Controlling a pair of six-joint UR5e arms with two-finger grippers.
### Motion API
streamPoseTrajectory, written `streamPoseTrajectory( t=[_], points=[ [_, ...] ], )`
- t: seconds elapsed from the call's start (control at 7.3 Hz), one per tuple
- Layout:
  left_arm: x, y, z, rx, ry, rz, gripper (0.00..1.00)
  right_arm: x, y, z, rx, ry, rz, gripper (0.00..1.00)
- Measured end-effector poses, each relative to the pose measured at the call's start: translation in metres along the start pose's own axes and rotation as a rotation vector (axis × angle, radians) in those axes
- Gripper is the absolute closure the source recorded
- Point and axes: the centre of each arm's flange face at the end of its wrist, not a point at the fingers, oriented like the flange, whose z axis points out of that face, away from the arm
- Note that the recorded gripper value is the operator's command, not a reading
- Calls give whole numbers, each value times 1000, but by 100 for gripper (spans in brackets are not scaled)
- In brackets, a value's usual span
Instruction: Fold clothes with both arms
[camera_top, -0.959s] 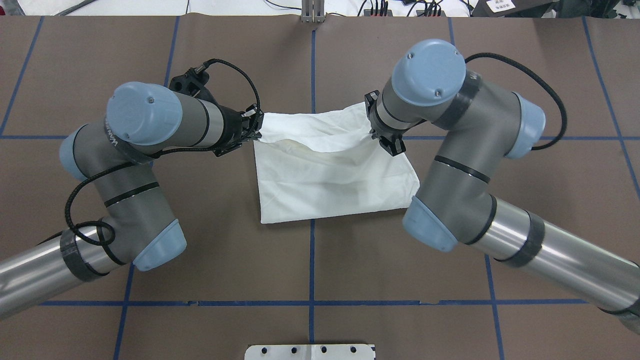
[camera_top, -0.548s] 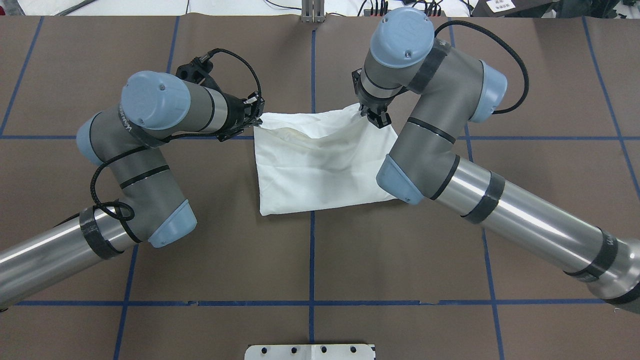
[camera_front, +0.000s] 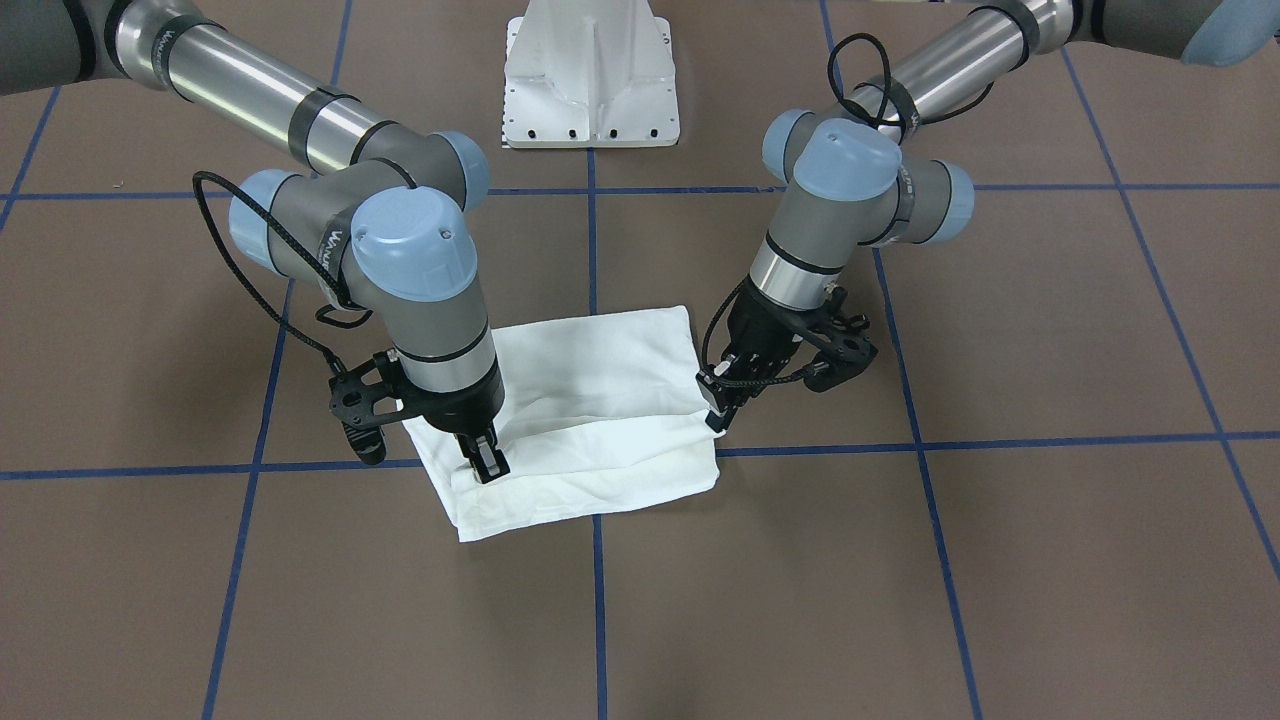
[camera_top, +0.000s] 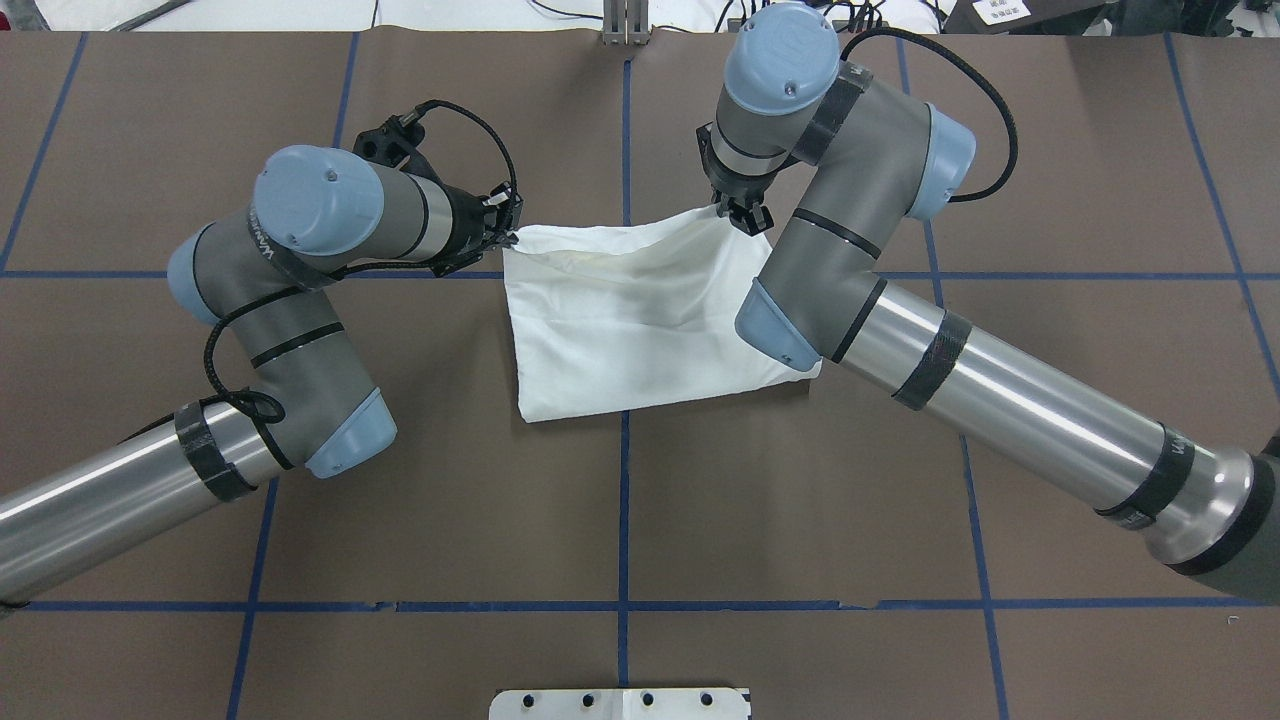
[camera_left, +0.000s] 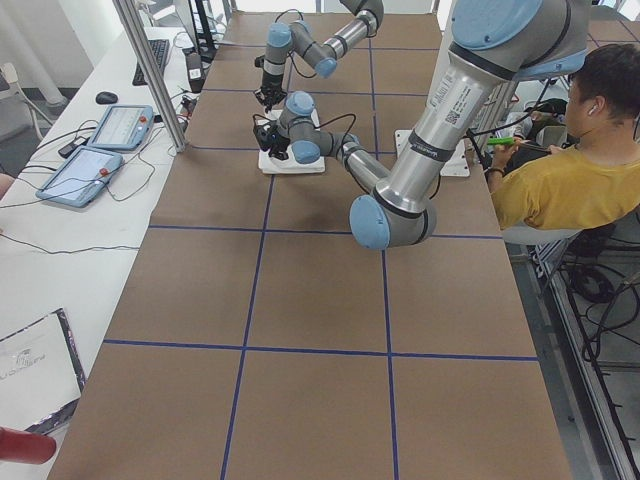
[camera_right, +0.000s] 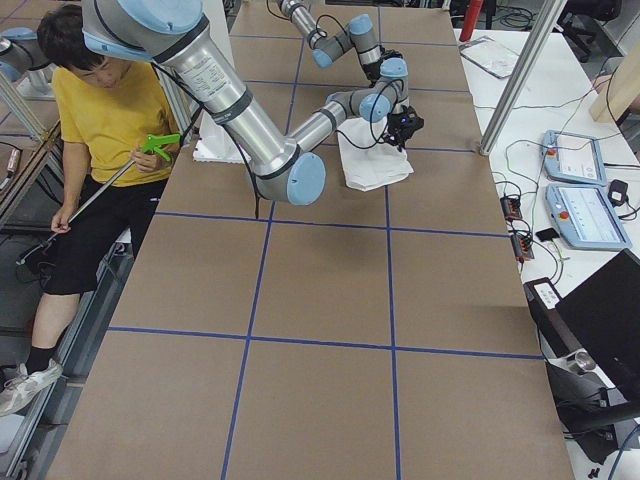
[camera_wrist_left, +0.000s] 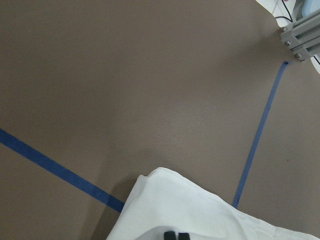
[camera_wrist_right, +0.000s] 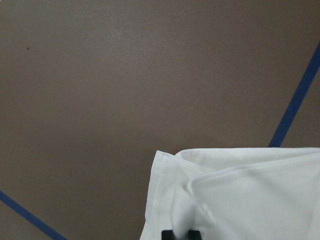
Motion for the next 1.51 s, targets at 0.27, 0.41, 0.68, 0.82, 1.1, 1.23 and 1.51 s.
streamPoseTrajectory(
  t=[0.27,0.41,0.68,0.82,1.1,1.23,1.51],
  points=[
    [1,-42,30,46,0,16,49,-2,-18,15,8,-6,-46,0],
    [3,-69,29,75,7,26,49,-6,-39,15,17,-8,-78,0],
    [2,-100,21,96,9,58,50,-8,-90,12,30,3,-140,0],
    [-5,-113,16,80,-1,105,50,-6,-120,9,32,13,-184,0],
    [-44,-143,-7,31,-25,267,50,13,-205,1,7,50,-322,0],
    [-69,-161,-27,6,-31,353,50,29,-254,-7,-18,67,-407,0],
    [-129,-203,-77,-27,-48,539,50,69,-360,-29,-81,83,-573,0]
  ],
)
